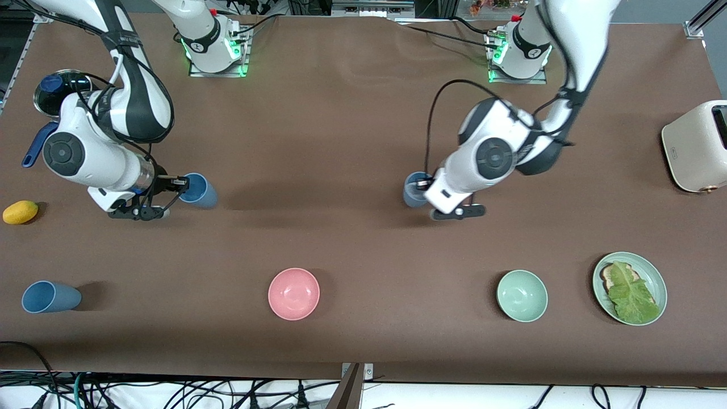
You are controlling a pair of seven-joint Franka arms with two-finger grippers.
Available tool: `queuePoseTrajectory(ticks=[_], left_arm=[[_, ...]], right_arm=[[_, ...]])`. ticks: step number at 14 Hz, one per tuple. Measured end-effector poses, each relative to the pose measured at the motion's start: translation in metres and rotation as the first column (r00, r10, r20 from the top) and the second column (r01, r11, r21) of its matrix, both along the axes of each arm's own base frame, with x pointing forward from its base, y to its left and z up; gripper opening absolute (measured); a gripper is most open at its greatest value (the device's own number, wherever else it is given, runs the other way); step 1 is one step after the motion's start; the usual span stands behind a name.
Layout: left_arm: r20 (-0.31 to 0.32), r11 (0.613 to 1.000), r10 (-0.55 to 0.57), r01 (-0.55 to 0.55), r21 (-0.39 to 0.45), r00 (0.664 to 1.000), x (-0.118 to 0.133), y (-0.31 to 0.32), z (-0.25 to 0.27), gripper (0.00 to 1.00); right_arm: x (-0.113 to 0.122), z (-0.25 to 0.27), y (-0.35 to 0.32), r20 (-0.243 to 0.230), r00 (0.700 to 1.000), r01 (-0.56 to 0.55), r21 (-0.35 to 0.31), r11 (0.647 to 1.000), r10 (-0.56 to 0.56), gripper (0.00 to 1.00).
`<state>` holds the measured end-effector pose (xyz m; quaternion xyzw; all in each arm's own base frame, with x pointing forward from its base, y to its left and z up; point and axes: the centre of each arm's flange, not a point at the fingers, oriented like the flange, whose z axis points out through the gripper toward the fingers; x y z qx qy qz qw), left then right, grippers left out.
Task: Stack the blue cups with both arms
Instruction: 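Grasp the blue cups with both grippers and lift them, then carry the left gripper's cup over the right gripper's cup and lower it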
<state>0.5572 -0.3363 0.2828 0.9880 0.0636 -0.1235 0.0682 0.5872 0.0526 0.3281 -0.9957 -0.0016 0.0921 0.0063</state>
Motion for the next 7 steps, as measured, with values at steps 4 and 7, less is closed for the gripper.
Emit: queuePoseTrajectory(ticks=[4,7], left_arm=[[-0.005,1.000,0.009,-0.009,-0.003,1.000,0.005,-0.004,-0.021,0.10],[0.011,1.000,0.021,-0.021,-0.008,1.000,0.014,0.001,-0.008,0.37]], right_arm=[[0.015,0.017,0.053,-0.007,1.000,0.028,-0.018,0.999,-0.028,0.05],[0.015,0.028,0.113,0.008,0.997,0.077,-0.030,0.997,-0.077,0.05]])
